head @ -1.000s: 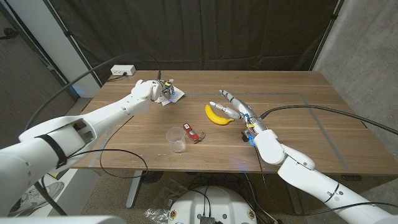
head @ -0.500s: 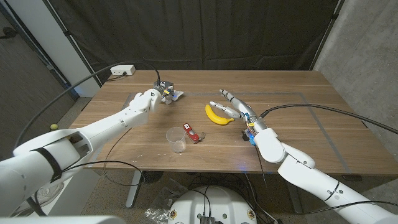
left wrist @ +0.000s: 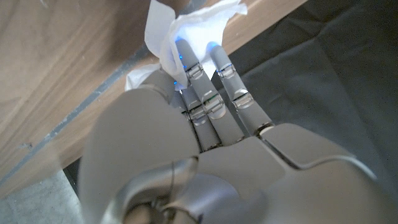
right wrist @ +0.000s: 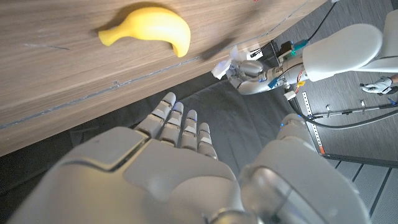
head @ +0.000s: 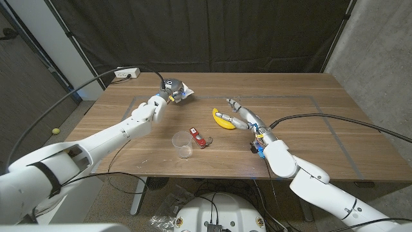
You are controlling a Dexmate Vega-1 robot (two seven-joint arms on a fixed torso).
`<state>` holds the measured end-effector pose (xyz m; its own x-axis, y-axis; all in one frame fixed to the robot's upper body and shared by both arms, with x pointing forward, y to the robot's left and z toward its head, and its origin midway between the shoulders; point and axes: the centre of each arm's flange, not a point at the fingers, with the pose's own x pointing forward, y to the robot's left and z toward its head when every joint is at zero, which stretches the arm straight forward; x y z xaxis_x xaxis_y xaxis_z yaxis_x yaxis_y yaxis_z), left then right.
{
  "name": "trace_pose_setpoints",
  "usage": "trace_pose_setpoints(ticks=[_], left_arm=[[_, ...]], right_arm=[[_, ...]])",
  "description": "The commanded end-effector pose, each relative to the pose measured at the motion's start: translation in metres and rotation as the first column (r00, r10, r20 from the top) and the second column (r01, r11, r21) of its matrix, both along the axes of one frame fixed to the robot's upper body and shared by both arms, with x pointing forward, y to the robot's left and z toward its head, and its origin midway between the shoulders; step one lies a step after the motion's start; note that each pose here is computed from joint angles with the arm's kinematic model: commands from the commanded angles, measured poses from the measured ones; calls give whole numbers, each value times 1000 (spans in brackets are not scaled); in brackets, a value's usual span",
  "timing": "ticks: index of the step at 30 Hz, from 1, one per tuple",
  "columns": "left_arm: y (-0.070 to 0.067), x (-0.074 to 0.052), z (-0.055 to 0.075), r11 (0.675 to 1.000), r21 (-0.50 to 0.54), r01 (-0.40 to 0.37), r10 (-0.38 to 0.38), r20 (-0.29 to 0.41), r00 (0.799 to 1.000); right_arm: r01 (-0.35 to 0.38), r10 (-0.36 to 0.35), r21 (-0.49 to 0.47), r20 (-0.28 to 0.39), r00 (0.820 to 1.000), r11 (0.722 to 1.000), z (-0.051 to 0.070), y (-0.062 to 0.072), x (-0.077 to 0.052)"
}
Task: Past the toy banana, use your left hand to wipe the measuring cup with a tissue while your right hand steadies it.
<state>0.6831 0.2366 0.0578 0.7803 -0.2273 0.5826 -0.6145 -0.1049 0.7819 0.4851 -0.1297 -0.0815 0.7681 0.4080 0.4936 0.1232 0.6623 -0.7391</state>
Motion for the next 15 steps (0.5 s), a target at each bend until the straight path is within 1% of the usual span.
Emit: trace_pose_setpoints(ticks=[1, 5, 9, 15], left_arm=[[-7, -18, 9, 994, -28, 101, -96, 158, 983], [-8, -22, 14, 992, -34, 123, -115, 183, 976], [-9, -25, 20, 987, -52, 155, -142, 203, 969], [-9, -30, 27, 959, -127, 253, -219, 236, 947]], right_arm=[[-7, 6, -34, -30, 1000, 999, -21, 14, -18], [-26, 25, -36, -38, 999, 999, -26, 18, -21], [-44, 42, -27, -55, 998, 999, -33, 25, -24], [-71, 72, 15, -79, 994, 997, -47, 31, -25]])
